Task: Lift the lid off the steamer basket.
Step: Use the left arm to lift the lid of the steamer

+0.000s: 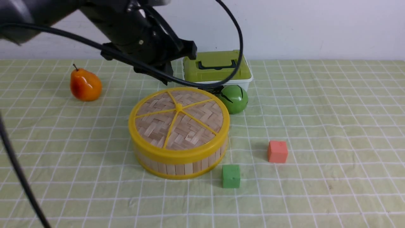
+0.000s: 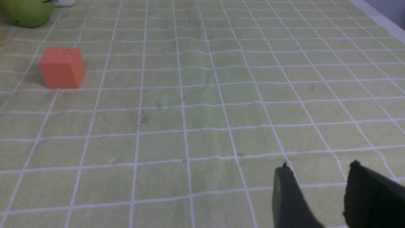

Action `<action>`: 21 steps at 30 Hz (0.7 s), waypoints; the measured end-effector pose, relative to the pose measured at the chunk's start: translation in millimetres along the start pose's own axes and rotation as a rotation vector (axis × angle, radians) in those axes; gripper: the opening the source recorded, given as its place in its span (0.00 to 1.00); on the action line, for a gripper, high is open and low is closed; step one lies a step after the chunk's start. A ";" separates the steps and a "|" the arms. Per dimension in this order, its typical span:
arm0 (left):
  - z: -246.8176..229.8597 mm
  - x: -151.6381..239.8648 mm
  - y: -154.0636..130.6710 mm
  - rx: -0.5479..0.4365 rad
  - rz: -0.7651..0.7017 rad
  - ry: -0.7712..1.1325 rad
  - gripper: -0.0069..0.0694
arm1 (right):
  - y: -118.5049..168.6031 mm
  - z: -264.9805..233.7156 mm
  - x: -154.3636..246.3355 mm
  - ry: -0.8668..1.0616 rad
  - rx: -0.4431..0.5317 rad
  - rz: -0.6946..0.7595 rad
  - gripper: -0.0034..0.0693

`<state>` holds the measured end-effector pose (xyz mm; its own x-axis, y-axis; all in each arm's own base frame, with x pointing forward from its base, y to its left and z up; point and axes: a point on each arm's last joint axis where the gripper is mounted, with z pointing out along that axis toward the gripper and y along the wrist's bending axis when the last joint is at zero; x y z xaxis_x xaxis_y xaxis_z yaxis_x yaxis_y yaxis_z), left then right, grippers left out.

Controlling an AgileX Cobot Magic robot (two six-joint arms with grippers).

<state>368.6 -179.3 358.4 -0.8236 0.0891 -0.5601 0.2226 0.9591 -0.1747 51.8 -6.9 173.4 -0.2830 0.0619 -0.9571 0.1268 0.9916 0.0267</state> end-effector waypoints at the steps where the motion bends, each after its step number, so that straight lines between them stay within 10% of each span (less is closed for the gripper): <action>1: 9.0 -1.8 -2.2 -0.011 0.011 0.017 0.23 | 0.0 0.0 0.0 0.000 0.000 0.000 0.38; 9: 71.6 -5.8 -6.1 -0.096 0.111 0.097 0.55 | 0.0 0.0 0.0 0.000 0.000 0.000 0.38; 21: 114.5 2.6 0.5 -0.159 0.148 0.163 0.37 | 0.0 0.0 0.0 0.000 0.000 0.000 0.38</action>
<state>426.2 -209.3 264.1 -0.8642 0.2614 -0.4299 0.2729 0.9614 0.0360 51.8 -6.9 173.4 -0.2830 0.0619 -0.9571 0.1268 0.9916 0.0267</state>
